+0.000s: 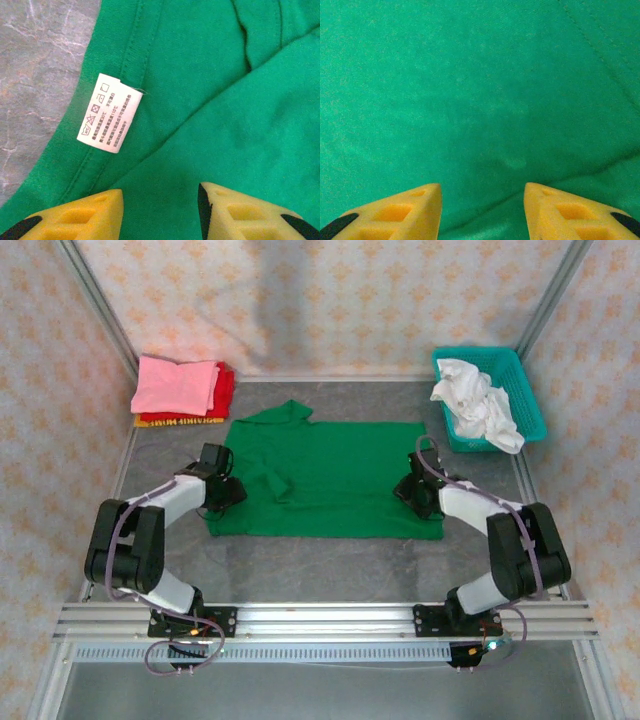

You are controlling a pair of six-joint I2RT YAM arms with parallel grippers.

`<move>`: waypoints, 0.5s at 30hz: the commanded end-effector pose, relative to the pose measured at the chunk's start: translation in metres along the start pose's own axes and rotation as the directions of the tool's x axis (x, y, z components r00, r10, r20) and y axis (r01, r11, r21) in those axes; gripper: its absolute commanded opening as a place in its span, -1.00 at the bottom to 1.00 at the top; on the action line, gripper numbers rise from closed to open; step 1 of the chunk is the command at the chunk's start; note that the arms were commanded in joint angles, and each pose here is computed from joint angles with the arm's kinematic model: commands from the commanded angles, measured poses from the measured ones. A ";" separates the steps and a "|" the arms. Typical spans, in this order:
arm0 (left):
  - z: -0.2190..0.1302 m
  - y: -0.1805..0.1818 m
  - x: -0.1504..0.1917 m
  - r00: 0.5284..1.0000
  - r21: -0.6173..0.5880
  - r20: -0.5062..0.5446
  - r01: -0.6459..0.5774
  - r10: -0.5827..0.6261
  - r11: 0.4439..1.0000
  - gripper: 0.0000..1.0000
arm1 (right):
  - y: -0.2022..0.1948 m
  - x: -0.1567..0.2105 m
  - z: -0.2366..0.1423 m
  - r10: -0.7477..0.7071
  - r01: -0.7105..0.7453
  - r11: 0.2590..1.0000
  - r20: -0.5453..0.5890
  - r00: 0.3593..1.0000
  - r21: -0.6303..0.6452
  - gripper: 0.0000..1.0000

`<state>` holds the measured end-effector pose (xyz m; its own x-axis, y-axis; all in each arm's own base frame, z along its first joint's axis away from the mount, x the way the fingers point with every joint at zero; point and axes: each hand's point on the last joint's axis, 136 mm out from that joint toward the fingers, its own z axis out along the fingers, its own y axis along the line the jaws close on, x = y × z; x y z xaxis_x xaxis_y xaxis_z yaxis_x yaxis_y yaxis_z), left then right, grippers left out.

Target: Fold and stack the t-shirts

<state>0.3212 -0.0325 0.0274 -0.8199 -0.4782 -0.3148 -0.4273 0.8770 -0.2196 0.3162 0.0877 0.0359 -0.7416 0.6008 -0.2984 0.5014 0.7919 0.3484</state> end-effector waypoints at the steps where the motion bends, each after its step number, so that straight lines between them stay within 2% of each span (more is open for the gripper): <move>1: -0.028 -0.023 -0.021 0.997 0.064 0.044 -0.060 0.057 0.996 -0.11 | 0.015 -0.019 -0.027 -0.098 0.094 0.995 0.094 0.991 0.039 -0.03; 5: -0.048 -0.063 -0.048 0.981 0.110 0.103 -0.175 0.163 0.978 -0.13 | 0.050 -0.033 -0.028 -0.195 0.195 0.981 0.094 0.976 0.007 -0.01; 10: -0.033 -0.116 -0.043 0.946 0.136 0.036 -0.323 0.321 0.937 -0.26 | 0.083 -0.039 -0.005 -0.229 0.231 0.973 0.058 0.972 -0.022 -0.01; 15: -0.008 -0.129 -0.027 0.966 0.167 -0.004 -0.253 0.257 0.953 -0.34 | 0.090 -0.042 0.017 -0.204 0.205 0.979 0.040 0.978 -0.008 0.00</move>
<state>0.4078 -0.1332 0.0933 -0.8789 -0.2069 -0.4297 -0.0897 0.9566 -0.2771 0.3941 0.1329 0.0682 -0.8037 0.4413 -0.3991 0.3358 0.8901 0.3080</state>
